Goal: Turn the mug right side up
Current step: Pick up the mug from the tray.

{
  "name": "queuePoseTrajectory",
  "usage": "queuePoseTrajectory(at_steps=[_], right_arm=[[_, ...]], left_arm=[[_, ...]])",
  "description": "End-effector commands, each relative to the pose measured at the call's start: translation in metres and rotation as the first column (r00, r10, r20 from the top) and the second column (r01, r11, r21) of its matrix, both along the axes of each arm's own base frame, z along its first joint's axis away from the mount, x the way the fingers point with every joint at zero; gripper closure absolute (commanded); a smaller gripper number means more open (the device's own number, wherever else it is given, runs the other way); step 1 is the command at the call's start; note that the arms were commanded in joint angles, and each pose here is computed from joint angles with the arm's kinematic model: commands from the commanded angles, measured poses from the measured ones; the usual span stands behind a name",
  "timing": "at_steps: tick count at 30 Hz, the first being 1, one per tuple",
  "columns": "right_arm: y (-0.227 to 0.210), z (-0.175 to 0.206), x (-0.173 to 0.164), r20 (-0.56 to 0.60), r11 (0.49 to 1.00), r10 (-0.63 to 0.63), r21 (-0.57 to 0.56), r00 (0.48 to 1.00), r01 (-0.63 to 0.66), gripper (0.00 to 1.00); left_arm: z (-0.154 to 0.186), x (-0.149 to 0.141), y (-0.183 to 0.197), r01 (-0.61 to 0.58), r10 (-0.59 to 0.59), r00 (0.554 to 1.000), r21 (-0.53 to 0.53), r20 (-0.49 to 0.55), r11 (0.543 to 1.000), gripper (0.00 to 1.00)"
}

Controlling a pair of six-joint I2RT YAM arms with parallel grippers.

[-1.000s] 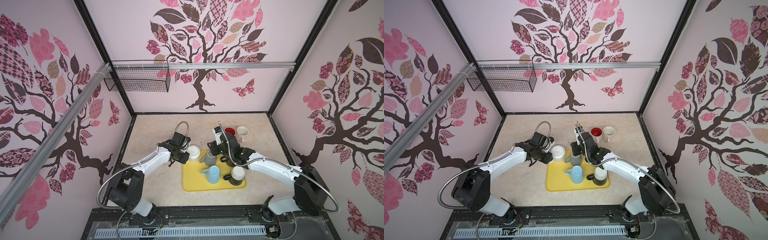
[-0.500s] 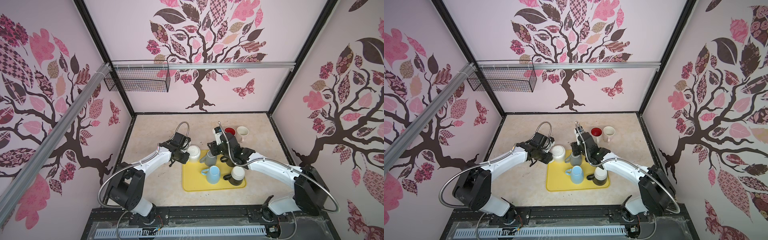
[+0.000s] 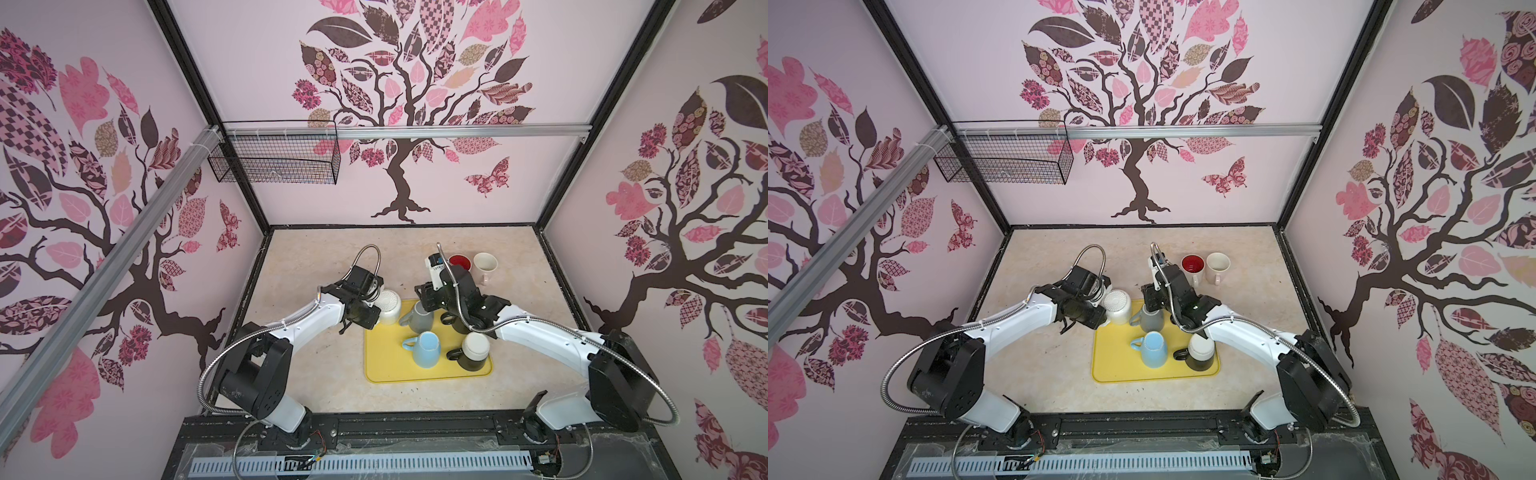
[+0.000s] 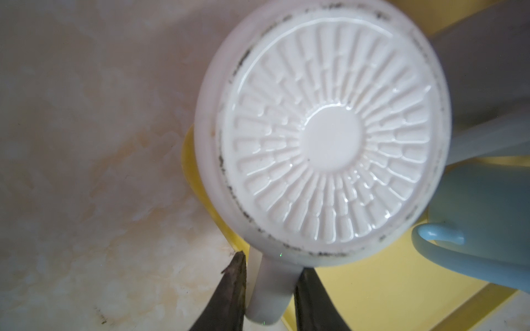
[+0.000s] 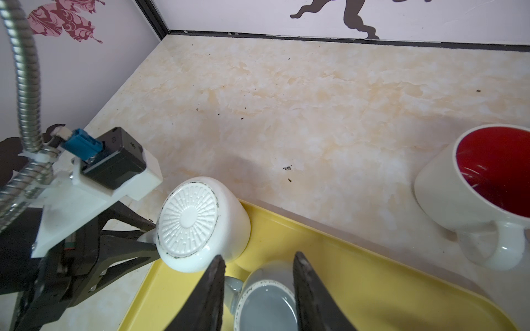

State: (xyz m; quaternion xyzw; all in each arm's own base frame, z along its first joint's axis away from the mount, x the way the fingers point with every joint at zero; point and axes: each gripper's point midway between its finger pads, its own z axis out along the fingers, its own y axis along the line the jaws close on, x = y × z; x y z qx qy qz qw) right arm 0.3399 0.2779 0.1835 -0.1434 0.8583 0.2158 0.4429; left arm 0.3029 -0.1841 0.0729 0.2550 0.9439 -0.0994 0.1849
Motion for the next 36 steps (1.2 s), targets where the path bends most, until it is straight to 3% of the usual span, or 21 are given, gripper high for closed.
queuePoseTrajectory(at_steps=[1, 8, 21, 30, 36], right_arm=[[-0.001, 0.014, -0.001, 0.043, 1.000, 0.002, 0.010, 0.999, -0.002, 0.58], [-0.001, 0.014, -0.001, 0.042, 1.000, 0.001, 0.011, 0.999, -0.001, 0.58], [0.000, 0.013, 0.000, 0.040, 1.000, 0.000, 0.014, 0.999, -0.001, 0.58], [0.001, 0.014, -0.002, 0.039, 1.000, 0.009, 0.025, 0.999, -0.010, 0.58], [0.006, 0.015, -0.006, 0.025, 0.998, 0.030, 0.055, 0.999, -0.032, 0.58]], left_arm=[[0.000, 0.011, 0.000, -0.021, 0.021, 1.000, 0.008, 0.023, 1.000, 0.70], [0.002, 0.012, 0.000, -0.024, 0.024, 0.999, 0.010, 0.028, 1.000, 0.70], [0.014, 0.013, -0.001, -0.018, 0.018, 0.998, -0.003, 0.052, 1.000, 1.00], [0.060, 0.014, 0.005, -0.019, 0.023, 0.988, -0.025, 0.151, 0.999, 1.00], [0.097, 0.011, 0.014, -0.024, 0.055, 0.974, -0.143, 0.218, 0.989, 1.00]])
